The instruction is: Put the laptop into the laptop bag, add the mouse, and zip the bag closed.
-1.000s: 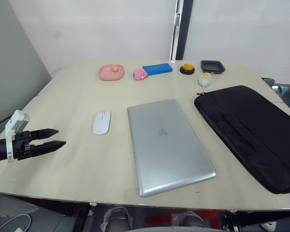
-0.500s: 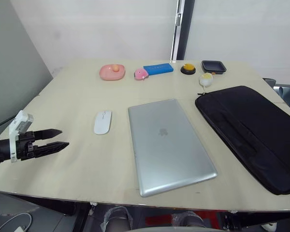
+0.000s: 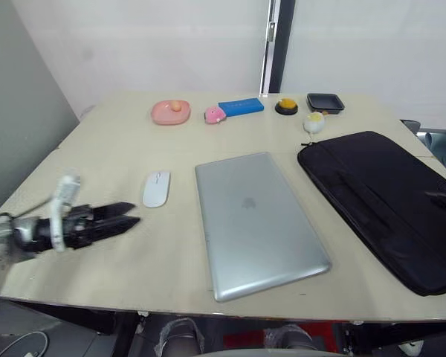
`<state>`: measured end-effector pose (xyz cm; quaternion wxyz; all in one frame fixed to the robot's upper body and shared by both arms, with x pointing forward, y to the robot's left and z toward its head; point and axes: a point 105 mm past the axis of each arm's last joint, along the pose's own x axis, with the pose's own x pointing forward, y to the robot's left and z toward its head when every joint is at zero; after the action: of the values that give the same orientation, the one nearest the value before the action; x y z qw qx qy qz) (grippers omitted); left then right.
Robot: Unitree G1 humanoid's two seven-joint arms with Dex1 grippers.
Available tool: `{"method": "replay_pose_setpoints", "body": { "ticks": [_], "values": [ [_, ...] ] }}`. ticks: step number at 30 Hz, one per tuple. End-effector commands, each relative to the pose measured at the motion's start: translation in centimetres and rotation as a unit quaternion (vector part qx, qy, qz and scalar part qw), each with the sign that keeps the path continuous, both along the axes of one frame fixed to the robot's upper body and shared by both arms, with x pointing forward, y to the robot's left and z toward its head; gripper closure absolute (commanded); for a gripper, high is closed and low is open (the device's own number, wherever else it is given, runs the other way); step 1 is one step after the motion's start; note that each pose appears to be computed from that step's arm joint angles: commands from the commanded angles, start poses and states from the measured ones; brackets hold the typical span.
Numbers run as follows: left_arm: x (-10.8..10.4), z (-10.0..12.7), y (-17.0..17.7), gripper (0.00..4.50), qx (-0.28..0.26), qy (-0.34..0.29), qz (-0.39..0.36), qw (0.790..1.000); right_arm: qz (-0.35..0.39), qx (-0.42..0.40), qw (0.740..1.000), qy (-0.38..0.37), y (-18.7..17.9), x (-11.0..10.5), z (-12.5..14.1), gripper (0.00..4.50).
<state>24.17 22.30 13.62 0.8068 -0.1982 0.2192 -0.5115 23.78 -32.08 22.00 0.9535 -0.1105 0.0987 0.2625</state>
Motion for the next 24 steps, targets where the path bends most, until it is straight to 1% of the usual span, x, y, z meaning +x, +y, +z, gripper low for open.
{"method": "replay_pose_setpoints", "body": {
  "ticks": [1, 2, 4, 7, 8, 10, 12, 14, 16, 17, 19, 21, 24],
  "values": [
    [0.3, 0.0, -2.3, 0.00, -0.022, 0.056, -0.009, 0.998, 0.052, -0.002, 0.999, -0.010, 4.3, 1.9, -0.3, 1.56],
    [0.2, -0.3, -3.1, 0.00, -0.022, 0.071, -0.019, 0.997, 0.069, 0.001, 0.998, -0.014, 5.6, 2.6, -0.5, 1.76],
    [0.5, -0.8, -4.2, 0.00, -0.016, 0.088, -0.017, 0.996, 0.098, -0.005, 0.995, -0.017, 7.8, 3.5, -1.0, 2.51],
    [2.8, -1.6, -4.5, 0.00, -0.019, 0.132, 0.035, 0.991, 0.135, -0.024, 0.990, -0.017, 10.6, 4.7, -2.1, 3.52],
    [3.5, -1.8, -4.6, 0.00, -0.024, 0.144, 0.049, 0.988, 0.144, -0.037, 0.989, -0.021, 11.3, 5.3, -2.6, 3.94],
    [4.4, -2.0, -4.8, 0.00, -0.030, 0.164, 0.068, 0.984, 0.157, -0.064, 0.985, -0.031, 12.2, 6.3, -3.4, 4.47],
    [4.8, -2.5, -5.0, 0.00, -0.030, 0.189, 0.075, 0.979, 0.168, -0.101, 0.980, -0.031, 12.6, 7.2, -4.5, 4.47],
    [5.2, -3.0, -5.3, 0.00, -0.034, 0.213, 0.079, 0.973, 0.180, -0.113, 0.977, -0.024, 13.3, 8.3, -5.8, 4.47],
    [5.9, -2.9, -5.7, 0.00, -0.055, 0.232, 0.084, 0.967, 0.162, -0.154, 0.974, -0.019, 13.2, 10.2, -7.2, 4.47],
    [6.3, -3.0, -6.0, 0.00, -0.062, 0.239, 0.087, 0.965, 0.163, -0.180, 0.970, -0.012, 13.2, 10.7, -8.1, 4.47],
    [6.5, -3.2, -6.7, 0.00, -0.062, 0.249, 0.086, 0.963, 0.172, -0.209, 0.963, -0.006, 13.4, 11.4, -9.3, 4.47],
    [6.6, -3.6, -7.2, 0.00, -0.062, 0.259, 0.085, 0.960, 0.168, -0.218, 0.961, -0.004, 13.6, 12.4, -9.8, 4.47],
    [6.8, -4.2, -7.7, 0.00, -0.054, 0.264, 0.089, 0.959, 0.176, -0.248, 0.953, 0.003, 13.9, 13.1, -10.9, 4.47]
  ]
}}
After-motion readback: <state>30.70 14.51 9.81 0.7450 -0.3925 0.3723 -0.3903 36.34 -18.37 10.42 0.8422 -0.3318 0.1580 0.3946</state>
